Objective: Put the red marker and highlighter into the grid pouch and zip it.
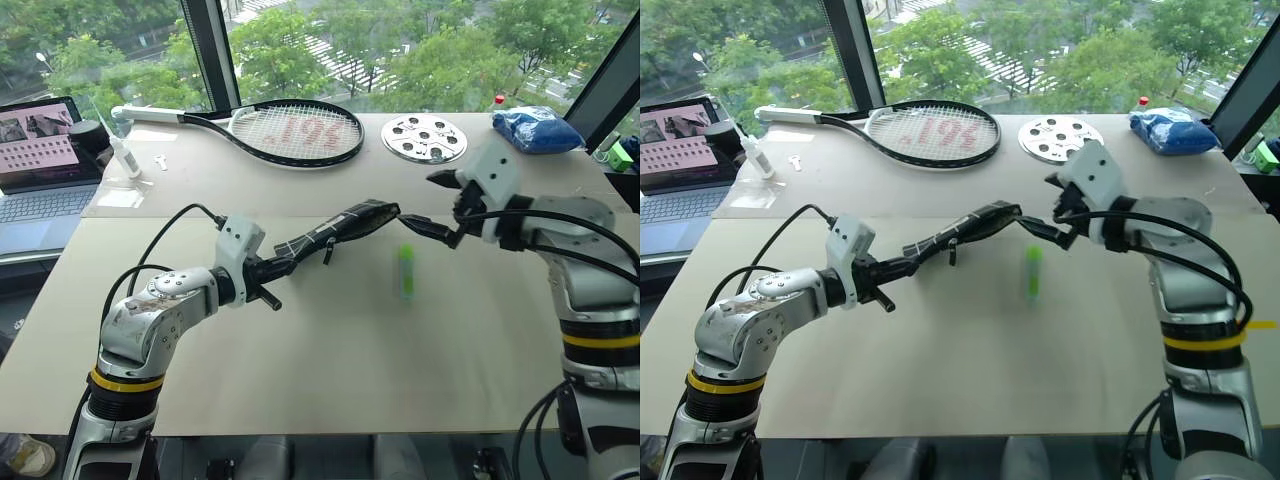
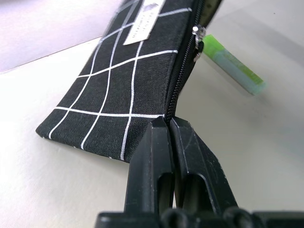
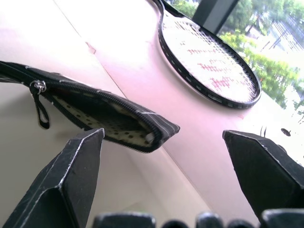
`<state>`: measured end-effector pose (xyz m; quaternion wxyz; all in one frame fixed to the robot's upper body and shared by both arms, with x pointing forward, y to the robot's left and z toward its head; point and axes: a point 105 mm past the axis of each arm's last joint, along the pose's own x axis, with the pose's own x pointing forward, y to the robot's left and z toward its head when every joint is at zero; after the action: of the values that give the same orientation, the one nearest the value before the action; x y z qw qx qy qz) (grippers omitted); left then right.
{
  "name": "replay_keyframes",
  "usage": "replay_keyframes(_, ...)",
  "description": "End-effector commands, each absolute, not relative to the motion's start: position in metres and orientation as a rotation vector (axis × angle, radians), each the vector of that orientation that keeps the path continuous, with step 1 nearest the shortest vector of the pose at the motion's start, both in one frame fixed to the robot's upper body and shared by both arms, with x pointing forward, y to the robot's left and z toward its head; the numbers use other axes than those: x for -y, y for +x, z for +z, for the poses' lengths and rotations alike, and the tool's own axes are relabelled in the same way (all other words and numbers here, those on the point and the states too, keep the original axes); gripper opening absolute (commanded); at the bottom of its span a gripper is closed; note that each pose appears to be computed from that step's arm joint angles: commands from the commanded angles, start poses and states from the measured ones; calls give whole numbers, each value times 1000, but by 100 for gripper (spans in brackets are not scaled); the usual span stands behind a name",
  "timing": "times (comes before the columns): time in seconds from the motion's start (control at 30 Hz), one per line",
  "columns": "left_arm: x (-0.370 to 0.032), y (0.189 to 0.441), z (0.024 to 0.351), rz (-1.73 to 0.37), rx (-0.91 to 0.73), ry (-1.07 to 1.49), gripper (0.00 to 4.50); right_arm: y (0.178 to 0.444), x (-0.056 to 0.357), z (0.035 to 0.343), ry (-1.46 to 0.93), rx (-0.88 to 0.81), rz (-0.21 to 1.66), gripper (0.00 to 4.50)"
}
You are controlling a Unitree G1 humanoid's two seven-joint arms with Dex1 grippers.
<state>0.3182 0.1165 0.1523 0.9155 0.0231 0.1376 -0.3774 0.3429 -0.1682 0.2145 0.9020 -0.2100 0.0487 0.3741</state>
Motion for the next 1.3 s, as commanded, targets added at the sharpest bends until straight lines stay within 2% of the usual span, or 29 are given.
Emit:
replay_keyframes(0.03, -118, 319, 160, -769, -252, 42, 0, 332, 175, 208, -307, -173, 728, 444)
replay_keyframes(0.17, -116, 321, 160, -770, -250, 42, 0, 331, 172, 165, -323, -316, 655, 444)
replay_keyframes(0.33, -115, 322, 158, -774, -251, 56, 0, 338, 166, 130, -263, -407, 530, 444)
replay_keyframes(0.47, -113, 319, 157, -776, -251, 60, 0, 352, 178, 119, -198, -433, 399, 444)
replay_keyframes(0.63, -112, 317, 156, -773, -251, 59, 0, 354, 179, 110, -168, -470, 366, 444)
replay_keyframes(0.73, -114, 317, 156, -762, -248, 57, 0, 352, 180, 100, -181, -496, 355, 380)
replay_keyframes(1.0, -114, 318, 158, -754, -242, 55, 0, 351, 188, 105, -175, -490, 372, 110)
replay_keyframes(1.1, -112, 319, 158, -759, -241, 53, 0, 358, 200, 120, -234, -429, 347, 104)
replay_keyframes(1.3, -111, 322, 158, -769, -243, 55, 0, 356, 197, 181, -443, -195, 484, 104)
